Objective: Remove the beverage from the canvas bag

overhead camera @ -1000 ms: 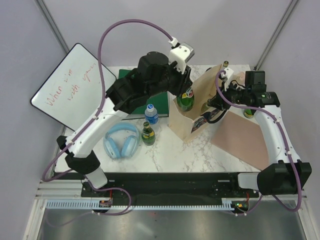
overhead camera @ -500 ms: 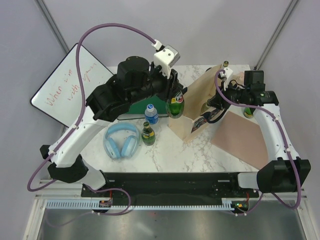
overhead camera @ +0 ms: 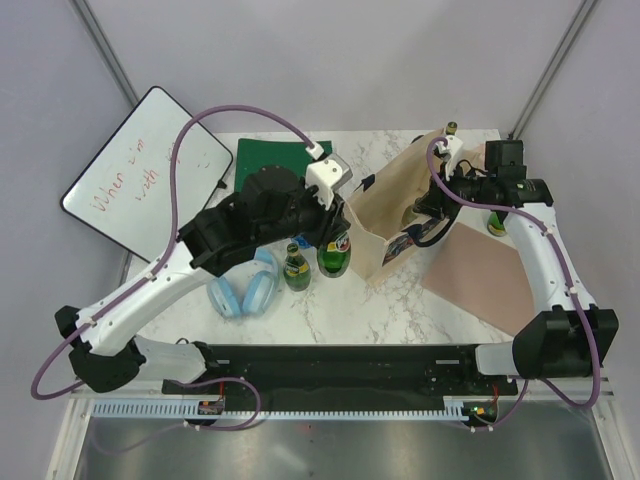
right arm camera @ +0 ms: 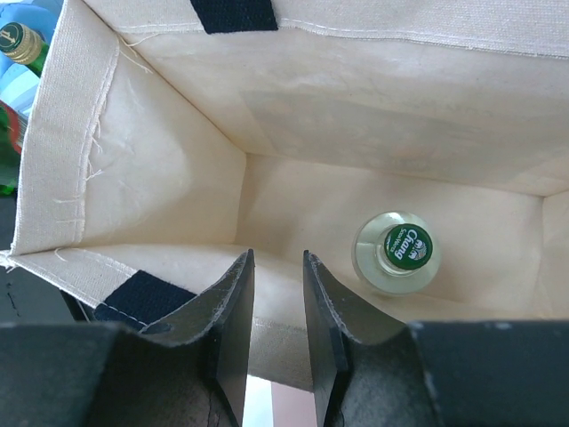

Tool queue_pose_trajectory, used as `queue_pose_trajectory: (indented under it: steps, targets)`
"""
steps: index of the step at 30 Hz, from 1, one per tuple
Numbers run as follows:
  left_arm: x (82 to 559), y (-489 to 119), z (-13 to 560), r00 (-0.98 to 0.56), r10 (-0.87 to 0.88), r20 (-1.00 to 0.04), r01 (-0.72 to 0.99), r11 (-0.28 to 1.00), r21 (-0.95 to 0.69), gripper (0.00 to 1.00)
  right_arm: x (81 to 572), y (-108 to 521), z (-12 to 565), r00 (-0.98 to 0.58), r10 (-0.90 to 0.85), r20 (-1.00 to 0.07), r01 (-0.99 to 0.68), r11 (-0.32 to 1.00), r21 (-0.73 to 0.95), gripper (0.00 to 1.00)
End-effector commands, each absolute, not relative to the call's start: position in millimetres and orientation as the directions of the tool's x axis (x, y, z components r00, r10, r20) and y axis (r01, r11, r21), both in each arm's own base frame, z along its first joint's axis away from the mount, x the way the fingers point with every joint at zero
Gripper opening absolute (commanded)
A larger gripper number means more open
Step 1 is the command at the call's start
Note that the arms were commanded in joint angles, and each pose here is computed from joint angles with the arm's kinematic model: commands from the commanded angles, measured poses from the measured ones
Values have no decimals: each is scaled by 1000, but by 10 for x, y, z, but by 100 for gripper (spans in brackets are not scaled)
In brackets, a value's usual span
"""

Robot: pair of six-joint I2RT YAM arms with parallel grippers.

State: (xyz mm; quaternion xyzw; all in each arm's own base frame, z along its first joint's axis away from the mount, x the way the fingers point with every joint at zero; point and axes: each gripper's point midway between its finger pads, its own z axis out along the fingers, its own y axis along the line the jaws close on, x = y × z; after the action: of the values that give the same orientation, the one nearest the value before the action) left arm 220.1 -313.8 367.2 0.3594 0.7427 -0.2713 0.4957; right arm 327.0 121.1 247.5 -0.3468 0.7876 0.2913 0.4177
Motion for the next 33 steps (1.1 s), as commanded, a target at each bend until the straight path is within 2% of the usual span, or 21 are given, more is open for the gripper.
queue_pose_trajectory:
  steps: [1, 15, 33]
  targets:
    - [2180, -3234, 4184, -53, 51, -997, 842, 538, -17, 2, 3328, 1215, 2531, -389, -296, -872, -794, 588, 155, 36]
    - [2226, -3381, 3261, -128, 127, -984, 851, 523, -43, 2, 3303, 1209, 2400, -418, -301, -857, -789, 588, 179, 36]
    - [2366, -3443, 2664, -178, 160, -971, 821, 568, -57, 2, 3302, 1215, 2316, -435, -303, -848, -787, 585, 195, 36]
